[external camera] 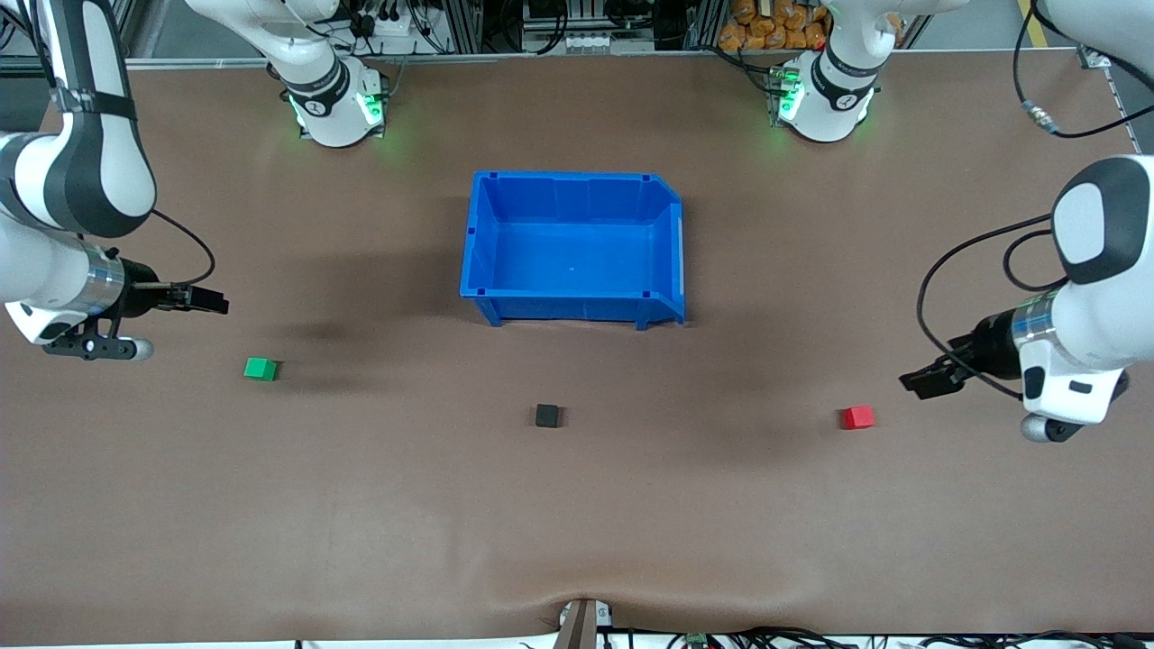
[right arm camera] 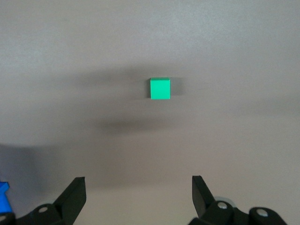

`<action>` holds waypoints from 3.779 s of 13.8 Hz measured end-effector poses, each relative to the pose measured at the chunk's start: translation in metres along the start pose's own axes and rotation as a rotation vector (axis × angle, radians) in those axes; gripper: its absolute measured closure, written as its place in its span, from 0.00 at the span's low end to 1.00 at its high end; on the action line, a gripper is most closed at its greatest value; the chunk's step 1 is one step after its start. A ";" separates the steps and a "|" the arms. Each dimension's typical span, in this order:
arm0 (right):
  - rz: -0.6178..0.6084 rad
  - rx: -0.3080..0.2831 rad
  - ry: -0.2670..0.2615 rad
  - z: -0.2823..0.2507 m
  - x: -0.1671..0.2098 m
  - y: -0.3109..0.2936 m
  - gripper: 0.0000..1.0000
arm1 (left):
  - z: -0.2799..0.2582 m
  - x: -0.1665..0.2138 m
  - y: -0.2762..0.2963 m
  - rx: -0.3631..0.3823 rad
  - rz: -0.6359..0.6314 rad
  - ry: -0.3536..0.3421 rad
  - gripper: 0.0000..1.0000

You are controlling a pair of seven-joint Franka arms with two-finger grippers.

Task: Attach green and red cubes to black cube
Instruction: 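Reach the right gripper to the green cube while the left gripper reaches the red cube, then close the right gripper on the green cube while the left gripper grips the red cube, then lift the green cube with the right gripper while the left gripper lifts the red cube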

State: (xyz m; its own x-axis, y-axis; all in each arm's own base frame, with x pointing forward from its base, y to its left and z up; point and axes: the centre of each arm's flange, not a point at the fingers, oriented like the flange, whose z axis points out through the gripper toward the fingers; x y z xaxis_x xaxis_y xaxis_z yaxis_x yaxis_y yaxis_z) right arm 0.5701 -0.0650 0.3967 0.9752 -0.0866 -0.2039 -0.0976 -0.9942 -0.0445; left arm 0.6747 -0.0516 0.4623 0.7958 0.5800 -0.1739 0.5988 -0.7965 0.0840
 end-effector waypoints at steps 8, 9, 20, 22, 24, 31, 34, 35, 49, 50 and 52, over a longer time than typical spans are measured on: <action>0.000 -0.005 0.030 0.044 0.004 0.003 0.00 | 0.097 0.045 -0.011 0.033 -0.371 -0.106 0.00; -0.002 -0.006 0.032 0.050 0.004 0.003 0.00 | 0.109 0.048 -0.011 0.041 -0.401 -0.111 0.00; -0.024 -0.012 0.023 0.085 0.014 -0.005 0.00 | 0.210 0.098 -0.049 0.155 -0.073 -0.069 0.00; -0.021 -0.016 0.034 0.101 0.022 -0.004 0.00 | 0.210 0.093 -0.040 0.190 0.093 -0.055 0.00; -0.021 -0.021 0.051 0.123 0.031 -0.001 0.00 | 0.211 0.089 -0.028 0.187 0.232 -0.033 0.00; -0.006 -0.037 0.095 0.186 0.054 0.018 0.00 | 0.242 0.095 -0.017 0.158 0.429 0.021 0.00; -0.006 -0.039 0.084 0.200 0.056 0.019 0.00 | 0.258 0.095 -0.018 0.164 0.462 0.002 0.00; -0.006 -0.039 0.083 0.203 0.057 0.019 0.00 | 0.260 0.095 -0.019 0.166 0.468 -0.001 0.00; -0.006 -0.042 0.080 0.211 0.063 0.020 0.61 | 0.268 0.091 -0.017 0.139 0.478 -0.026 0.61; -0.006 -0.042 0.080 0.211 0.063 0.020 0.61 | 0.268 0.091 -0.017 0.139 0.481 -0.026 0.61; -0.026 -0.043 0.080 0.210 0.063 0.020 0.61 | 0.268 0.090 -0.017 0.130 0.473 -0.029 0.61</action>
State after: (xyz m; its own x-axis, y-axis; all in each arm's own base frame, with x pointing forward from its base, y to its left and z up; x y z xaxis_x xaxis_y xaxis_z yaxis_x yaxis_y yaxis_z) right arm 0.5882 -0.0773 0.1772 0.9903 -0.0635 -0.1239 -0.0649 -0.9979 -0.0068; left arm 0.7127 -0.0318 0.1824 0.9739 0.1458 -0.1738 0.1546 -0.9872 0.0380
